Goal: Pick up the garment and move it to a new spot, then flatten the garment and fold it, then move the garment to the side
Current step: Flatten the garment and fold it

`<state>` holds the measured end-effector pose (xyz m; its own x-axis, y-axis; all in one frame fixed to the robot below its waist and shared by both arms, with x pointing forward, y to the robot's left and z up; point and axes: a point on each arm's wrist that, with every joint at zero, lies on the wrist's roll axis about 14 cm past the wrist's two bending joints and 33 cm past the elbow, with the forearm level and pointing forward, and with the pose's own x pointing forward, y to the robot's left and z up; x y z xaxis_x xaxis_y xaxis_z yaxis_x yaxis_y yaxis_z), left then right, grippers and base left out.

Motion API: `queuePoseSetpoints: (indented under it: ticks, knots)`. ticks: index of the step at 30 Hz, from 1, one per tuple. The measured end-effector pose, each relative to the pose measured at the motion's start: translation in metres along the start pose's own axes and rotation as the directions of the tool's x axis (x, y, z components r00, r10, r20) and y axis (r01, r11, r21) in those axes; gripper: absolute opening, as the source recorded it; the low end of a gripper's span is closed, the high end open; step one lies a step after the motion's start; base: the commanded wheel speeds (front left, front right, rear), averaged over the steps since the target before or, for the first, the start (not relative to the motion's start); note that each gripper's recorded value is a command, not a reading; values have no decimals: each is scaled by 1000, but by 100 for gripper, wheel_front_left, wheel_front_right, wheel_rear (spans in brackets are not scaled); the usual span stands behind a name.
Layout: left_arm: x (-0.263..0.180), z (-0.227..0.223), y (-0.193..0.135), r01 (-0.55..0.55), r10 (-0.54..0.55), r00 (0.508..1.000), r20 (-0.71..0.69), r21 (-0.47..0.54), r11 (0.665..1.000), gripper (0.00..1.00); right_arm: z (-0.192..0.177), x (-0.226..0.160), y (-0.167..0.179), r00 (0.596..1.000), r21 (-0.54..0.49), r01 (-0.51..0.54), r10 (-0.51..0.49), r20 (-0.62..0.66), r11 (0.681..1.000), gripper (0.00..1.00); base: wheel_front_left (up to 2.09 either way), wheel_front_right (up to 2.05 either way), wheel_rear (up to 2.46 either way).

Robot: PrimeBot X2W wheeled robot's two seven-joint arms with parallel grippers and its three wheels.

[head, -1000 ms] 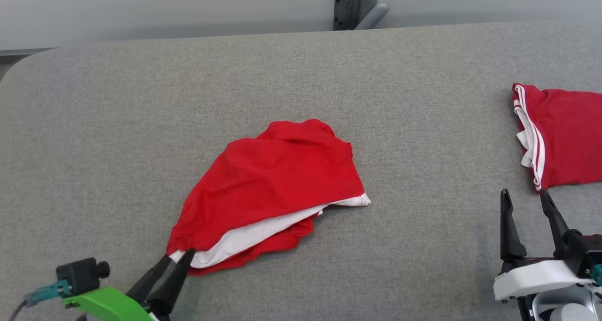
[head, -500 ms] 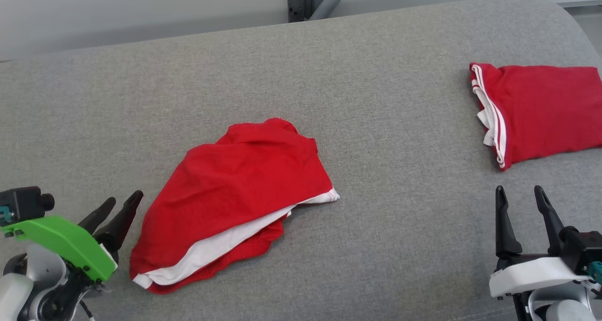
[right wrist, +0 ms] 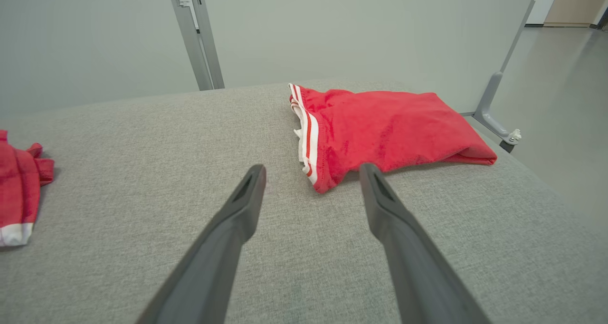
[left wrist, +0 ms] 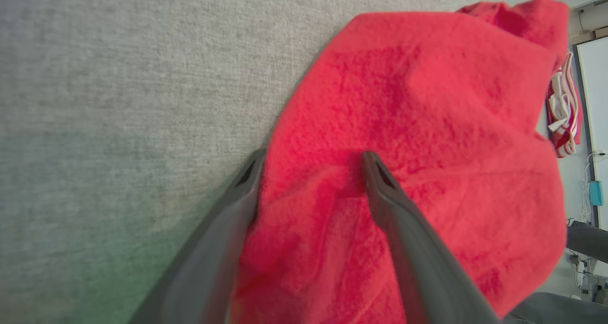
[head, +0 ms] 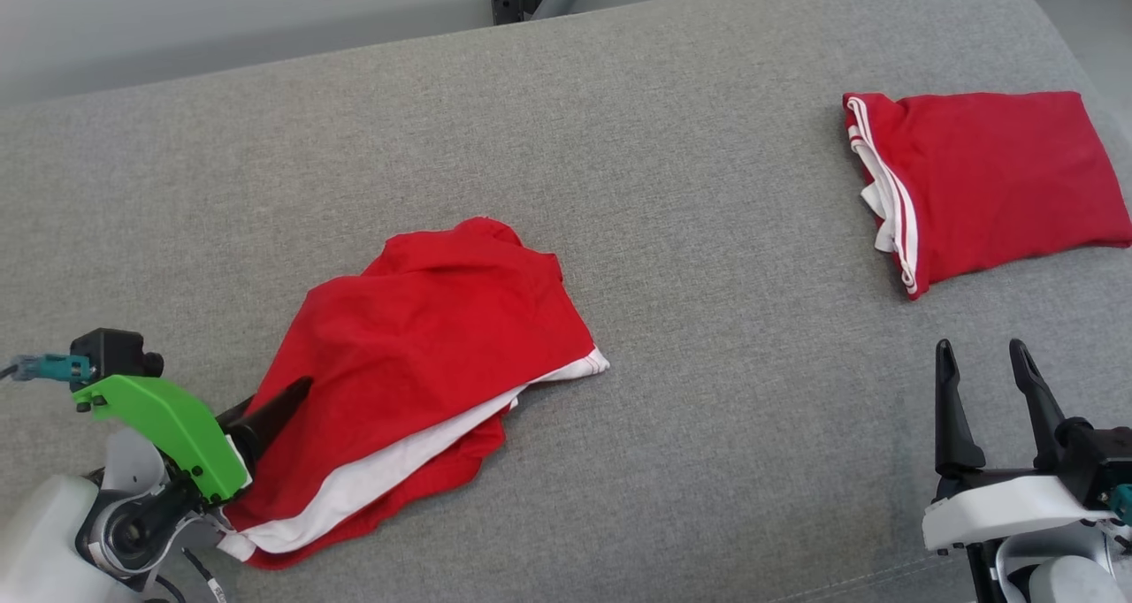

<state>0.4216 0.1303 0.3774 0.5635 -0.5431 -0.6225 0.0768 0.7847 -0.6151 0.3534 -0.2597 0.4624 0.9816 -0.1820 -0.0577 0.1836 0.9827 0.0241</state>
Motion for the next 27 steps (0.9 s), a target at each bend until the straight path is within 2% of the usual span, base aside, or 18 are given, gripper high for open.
queuePoseSetpoints:
  ticks: [1, 3, 6, 12, 15, 20, 24, 27]
  knots:
    - [1, -2, -1, 6, -6, 1000, -7, -3, 1000, 100, 0, 0, 1, 1000, 1, -4, 4, 0, 1000, 100, 0, 0, 0]
    - [2, -6, -6, 22, -22, 999, -25, -16, 1000, 0, 0, 1, 4, 1000, 3, -10, 10, 2, 1000, 100, 0, 0, 0]
    - [4, -14, -21, 70, -71, 996, -52, -31, 997, 0, 2, 2, 6, 1000, 5, -18, 18, 6, 1000, 100, 0, 0, 0]
    - [0, 17, -51, 151, -149, 983, 108, -3, 989, 0, 3, 3, 10, 999, 10, -30, 29, 12, 1000, 100, 0, 0, 0]
    - [-6, 39, -57, 143, -154, 965, 211, 65, 988, 0, 5, 2, 11, 999, 12, -34, 34, 19, 999, 100, 0, 0, 0]
    - [-17, 73, -81, 141, -212, 905, 370, 209, 968, 0, 10, -1, 10, 999, 15, -30, 30, 34, 999, 100, 0, 0, 0]
    - [-27, 80, -112, 171, -307, 858, 412, 334, 927, 0, 12, -7, 5, 999, 15, -18, 18, 38, 1000, 100, 0, 0, 0]
    - [-34, 68, -124, 171, -355, 847, 396, 428, 887, 0, 13, -12, 1, 999, 17, -8, 7, 41, 1000, 100, 0, 0, 0]
